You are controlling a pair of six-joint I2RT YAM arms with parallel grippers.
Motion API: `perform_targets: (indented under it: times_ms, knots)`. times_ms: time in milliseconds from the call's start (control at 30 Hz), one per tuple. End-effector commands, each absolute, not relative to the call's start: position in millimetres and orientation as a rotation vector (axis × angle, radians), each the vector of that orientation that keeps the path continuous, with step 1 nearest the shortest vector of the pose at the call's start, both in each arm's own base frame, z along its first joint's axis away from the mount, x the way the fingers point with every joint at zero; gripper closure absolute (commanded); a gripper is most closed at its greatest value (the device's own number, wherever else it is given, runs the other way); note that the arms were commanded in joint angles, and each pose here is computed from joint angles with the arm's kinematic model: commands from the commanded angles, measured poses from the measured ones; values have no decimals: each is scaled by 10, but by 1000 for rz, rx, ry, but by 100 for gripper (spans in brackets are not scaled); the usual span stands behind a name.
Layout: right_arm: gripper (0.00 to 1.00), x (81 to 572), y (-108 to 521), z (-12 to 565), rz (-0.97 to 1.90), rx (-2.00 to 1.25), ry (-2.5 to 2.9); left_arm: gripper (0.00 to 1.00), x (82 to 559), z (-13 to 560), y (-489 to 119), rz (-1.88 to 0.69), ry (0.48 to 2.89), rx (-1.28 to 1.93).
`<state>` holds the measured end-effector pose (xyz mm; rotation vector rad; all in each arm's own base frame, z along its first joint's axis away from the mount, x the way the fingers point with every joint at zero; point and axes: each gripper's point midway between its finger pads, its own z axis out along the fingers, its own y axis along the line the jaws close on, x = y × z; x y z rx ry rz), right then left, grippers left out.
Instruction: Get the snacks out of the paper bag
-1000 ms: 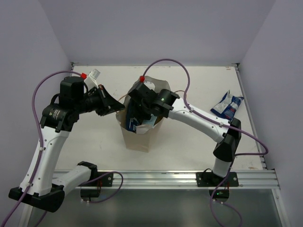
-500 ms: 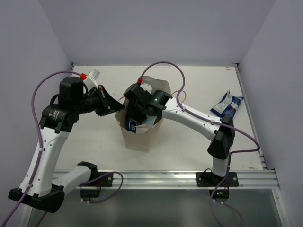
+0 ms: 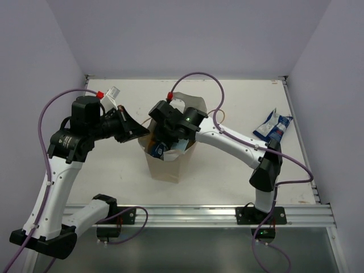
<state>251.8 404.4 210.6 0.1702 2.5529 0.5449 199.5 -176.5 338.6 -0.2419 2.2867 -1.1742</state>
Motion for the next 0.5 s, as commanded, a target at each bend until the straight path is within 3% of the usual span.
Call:
perform_targets:
  times_ms: [0,467]
  knots:
    - [100,2579,3767,2874,610,224,2378,100,1994,3412,-1766,-1193,2263,-246]
    - [100,2454,3088,4659,826,187,1999,100,2022,3223,-1761,-1179,2284,-264]
